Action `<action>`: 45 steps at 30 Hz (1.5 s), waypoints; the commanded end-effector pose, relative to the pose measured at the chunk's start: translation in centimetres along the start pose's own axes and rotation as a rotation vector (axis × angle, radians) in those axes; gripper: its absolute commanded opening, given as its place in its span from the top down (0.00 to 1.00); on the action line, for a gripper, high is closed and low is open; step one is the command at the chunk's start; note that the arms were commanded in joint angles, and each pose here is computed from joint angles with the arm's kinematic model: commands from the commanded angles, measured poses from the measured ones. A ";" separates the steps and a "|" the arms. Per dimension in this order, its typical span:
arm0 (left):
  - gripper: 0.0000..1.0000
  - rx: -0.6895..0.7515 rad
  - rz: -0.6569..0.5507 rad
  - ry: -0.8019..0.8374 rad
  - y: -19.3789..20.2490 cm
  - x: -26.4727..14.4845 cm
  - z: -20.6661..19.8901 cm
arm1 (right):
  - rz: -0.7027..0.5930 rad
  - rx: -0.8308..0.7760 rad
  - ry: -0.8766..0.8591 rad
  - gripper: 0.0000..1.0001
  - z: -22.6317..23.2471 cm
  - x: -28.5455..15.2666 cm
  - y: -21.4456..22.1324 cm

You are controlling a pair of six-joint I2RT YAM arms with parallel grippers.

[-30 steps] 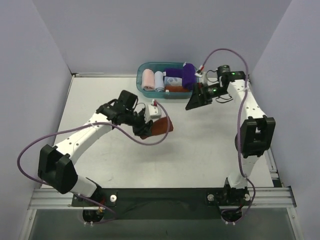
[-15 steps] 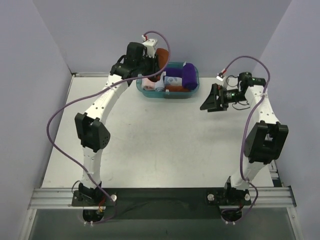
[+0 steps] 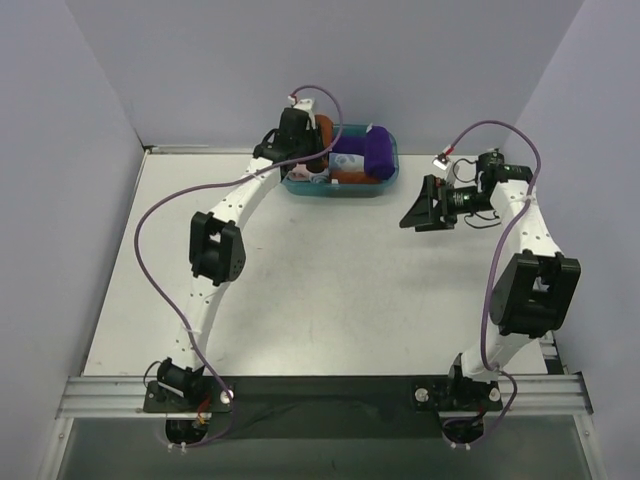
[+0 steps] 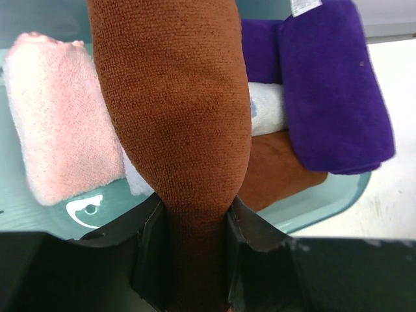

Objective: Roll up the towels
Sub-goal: Place the rolled towel into the container

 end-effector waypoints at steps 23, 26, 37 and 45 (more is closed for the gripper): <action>0.84 -0.069 -0.138 -0.069 0.6 5.9 5.4 | 0.009 0.017 0.010 0.00 0.8 -0.3 1.1; 0.80 -0.078 -0.102 -0.065 1.6 6.1 5.6 | 0.008 0.019 0.015 0.00 0.8 -0.4 1.1; 0.22 -0.064 -0.143 -0.042 -0.8 3.9 4.1 | -0.005 -0.001 0.029 0.00 1.5 -0.8 0.8; 0.03 0.032 -0.273 -0.013 -6.4 -0.1 1.3 | -0.030 -0.023 0.030 0.00 2.5 -1.4 0.3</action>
Point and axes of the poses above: each gripper's point midway between its finger pads, its own x axis out along the fingers, its own z axis along the line the jaws close on, y = z × x, the point moved 5 cm from there along -x, back along the fingers, and after that the axes turned 11 degrees about -x, right-handed, at the moved point
